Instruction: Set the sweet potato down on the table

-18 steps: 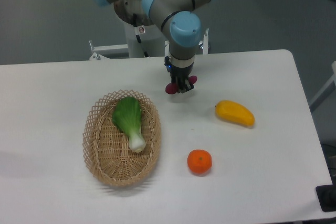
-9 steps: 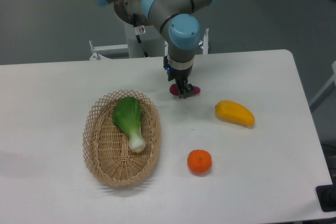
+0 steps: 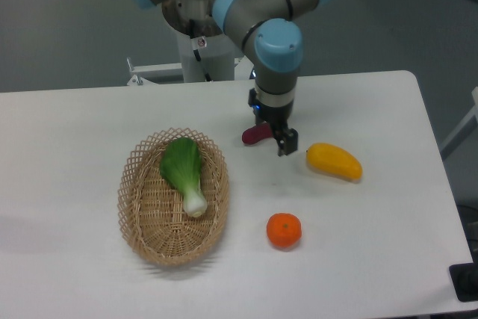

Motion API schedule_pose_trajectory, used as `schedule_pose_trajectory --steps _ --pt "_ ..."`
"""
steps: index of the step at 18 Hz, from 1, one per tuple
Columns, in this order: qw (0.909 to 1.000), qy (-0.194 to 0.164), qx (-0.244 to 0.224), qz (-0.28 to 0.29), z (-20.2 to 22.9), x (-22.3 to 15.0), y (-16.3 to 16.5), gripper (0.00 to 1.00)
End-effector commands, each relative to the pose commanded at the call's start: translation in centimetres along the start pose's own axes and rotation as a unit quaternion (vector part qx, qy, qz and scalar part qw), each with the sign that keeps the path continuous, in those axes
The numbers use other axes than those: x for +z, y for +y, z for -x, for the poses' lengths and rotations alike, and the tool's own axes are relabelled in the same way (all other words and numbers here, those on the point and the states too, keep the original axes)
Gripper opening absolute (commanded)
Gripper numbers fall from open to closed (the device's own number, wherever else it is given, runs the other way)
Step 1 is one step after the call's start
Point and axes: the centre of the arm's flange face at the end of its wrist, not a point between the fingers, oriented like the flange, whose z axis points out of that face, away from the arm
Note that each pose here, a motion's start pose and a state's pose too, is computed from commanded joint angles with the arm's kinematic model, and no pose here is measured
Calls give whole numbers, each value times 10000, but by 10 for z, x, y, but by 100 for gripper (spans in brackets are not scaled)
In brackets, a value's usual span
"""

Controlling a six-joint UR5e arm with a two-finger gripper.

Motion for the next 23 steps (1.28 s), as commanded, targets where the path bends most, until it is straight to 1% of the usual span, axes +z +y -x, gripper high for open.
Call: schedule_pose_trajectory --steps 8,11,15,18,23 --pt "9995 -236 -190 54 61 -3 22 100" --pt "9992 -206 -342 59 81 -8 36 100" --pt "9991 -168 -381 61 110 -11 43 100" --pt "9989 -152 -441 70 121 -9 53 100" --pt "9988 -160 -449 72 126 -7 55 100"
